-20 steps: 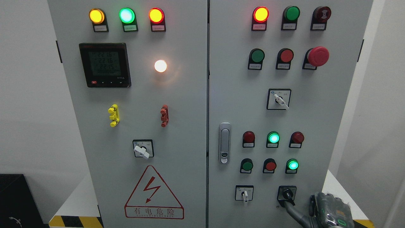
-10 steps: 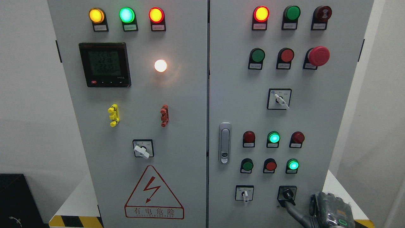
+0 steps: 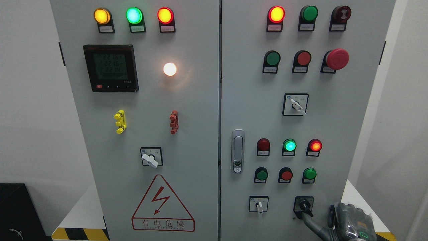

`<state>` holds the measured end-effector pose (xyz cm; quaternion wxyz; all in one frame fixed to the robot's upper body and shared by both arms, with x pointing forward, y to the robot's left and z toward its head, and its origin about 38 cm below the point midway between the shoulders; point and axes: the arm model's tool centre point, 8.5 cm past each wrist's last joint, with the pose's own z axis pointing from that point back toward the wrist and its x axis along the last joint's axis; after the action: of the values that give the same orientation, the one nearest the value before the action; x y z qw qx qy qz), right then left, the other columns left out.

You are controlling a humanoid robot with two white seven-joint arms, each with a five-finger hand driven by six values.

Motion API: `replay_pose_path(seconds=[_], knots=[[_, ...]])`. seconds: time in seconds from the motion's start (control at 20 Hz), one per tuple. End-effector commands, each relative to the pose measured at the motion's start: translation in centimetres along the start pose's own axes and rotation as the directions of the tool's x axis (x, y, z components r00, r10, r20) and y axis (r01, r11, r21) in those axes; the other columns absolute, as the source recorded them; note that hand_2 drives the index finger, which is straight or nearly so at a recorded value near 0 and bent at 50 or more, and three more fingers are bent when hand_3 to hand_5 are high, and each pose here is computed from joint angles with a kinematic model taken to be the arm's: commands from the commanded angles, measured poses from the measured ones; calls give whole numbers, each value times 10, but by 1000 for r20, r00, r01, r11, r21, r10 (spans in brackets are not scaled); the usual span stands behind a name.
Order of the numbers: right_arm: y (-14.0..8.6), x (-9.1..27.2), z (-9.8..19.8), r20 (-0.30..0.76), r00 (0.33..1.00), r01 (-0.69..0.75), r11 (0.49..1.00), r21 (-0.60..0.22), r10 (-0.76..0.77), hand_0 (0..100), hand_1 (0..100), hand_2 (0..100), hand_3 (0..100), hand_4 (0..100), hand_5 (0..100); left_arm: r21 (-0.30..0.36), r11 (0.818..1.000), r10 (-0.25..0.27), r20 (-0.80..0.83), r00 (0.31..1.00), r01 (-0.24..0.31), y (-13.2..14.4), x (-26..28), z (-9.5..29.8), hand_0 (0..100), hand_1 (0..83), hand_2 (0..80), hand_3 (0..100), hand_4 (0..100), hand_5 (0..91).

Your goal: Flip black knob to close circuit

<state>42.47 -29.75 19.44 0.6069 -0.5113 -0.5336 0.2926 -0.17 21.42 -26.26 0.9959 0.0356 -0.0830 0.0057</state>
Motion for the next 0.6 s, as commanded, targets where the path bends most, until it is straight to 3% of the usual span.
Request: replay_pose_path(seconds=[0.0, 0.55], knots=[[-7, -7, -2, -8, 1000, -1, 1000, -17, 1, 0, 143, 770, 959, 781, 805, -8, 999, -42, -19, 999, 42, -1, -7, 2, 0, 0, 0, 0, 0, 0], [-10, -6, -1, 1, 1000, 7, 1000, -24, -7, 0, 144, 768, 958, 779, 804, -10, 999, -44, -17, 999, 44, -1, -7, 2, 0, 0, 0, 0, 0, 0]])
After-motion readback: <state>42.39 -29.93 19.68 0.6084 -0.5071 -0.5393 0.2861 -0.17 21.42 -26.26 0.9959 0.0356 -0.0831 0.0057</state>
